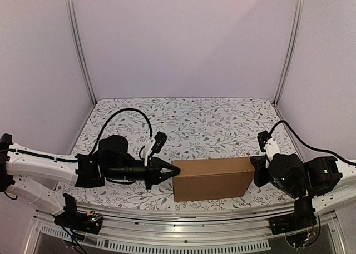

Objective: Fold the paper box

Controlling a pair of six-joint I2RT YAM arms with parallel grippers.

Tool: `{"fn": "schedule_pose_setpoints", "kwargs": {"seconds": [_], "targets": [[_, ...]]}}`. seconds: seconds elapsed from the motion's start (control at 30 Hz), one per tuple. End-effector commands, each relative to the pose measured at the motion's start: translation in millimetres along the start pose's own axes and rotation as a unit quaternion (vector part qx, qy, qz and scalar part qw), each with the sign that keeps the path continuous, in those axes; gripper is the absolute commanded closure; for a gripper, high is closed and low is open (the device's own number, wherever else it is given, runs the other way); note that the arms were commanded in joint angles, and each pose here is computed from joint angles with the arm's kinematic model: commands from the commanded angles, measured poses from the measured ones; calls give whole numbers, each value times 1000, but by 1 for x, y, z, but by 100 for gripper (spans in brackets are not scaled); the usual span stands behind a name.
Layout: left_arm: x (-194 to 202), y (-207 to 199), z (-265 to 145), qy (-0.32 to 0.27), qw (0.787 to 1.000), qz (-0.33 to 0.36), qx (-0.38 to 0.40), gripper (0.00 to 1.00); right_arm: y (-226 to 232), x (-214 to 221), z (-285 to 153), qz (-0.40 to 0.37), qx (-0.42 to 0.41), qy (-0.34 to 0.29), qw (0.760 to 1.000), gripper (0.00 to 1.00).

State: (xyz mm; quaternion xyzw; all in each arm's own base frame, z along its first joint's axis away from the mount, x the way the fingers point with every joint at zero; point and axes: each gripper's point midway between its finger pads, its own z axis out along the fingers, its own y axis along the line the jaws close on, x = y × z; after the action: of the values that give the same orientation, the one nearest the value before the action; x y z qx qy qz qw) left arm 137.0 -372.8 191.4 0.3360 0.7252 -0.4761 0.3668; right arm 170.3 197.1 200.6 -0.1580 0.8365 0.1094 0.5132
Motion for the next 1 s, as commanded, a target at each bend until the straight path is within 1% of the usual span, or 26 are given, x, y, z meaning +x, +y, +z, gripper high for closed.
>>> {"fn": "schedule_pose_setpoints", "kwargs": {"seconds": [0.0,0.1,0.17,0.33,0.47,0.57,0.67,0.73,0.8,0.83,0.87,0.97], "targets": [[55,31,-2,95,994,-18,-58,100,-14,56,12,21,22,66,997,100],[56,33,-2,96,993,-18,-61,100,-17,80,14,42,22,95,994,100],[55,33,-1,95,993,-19,-62,100,-19,82,13,57,22,95,994,100],[51,32,-1,94,993,-15,-64,100,-18,59,7,66,15,66,996,100],[45,32,-2,89,994,-13,-70,100,-12,41,6,46,16,55,997,100],[40,32,-2,89,993,-11,-76,93,-5,30,8,28,19,50,998,100],[32,33,-3,86,993,-8,-85,83,-2,17,8,13,26,39,999,100],[26,31,-5,83,993,-5,-87,76,2,6,7,5,27,29,999,98],[15,27,-7,78,993,-1,-86,70,6,-8,5,-6,27,18,999,94],[8,24,-9,73,994,2,-86,66,8,-16,4,-7,25,12,1000,92],[-2,21,-11,65,994,7,-85,58,9,-23,3,-19,26,8,999,90],[-18,18,-20,65,992,18,-102,49,11,-46,-2,-34,27,-11,999,80]]}}
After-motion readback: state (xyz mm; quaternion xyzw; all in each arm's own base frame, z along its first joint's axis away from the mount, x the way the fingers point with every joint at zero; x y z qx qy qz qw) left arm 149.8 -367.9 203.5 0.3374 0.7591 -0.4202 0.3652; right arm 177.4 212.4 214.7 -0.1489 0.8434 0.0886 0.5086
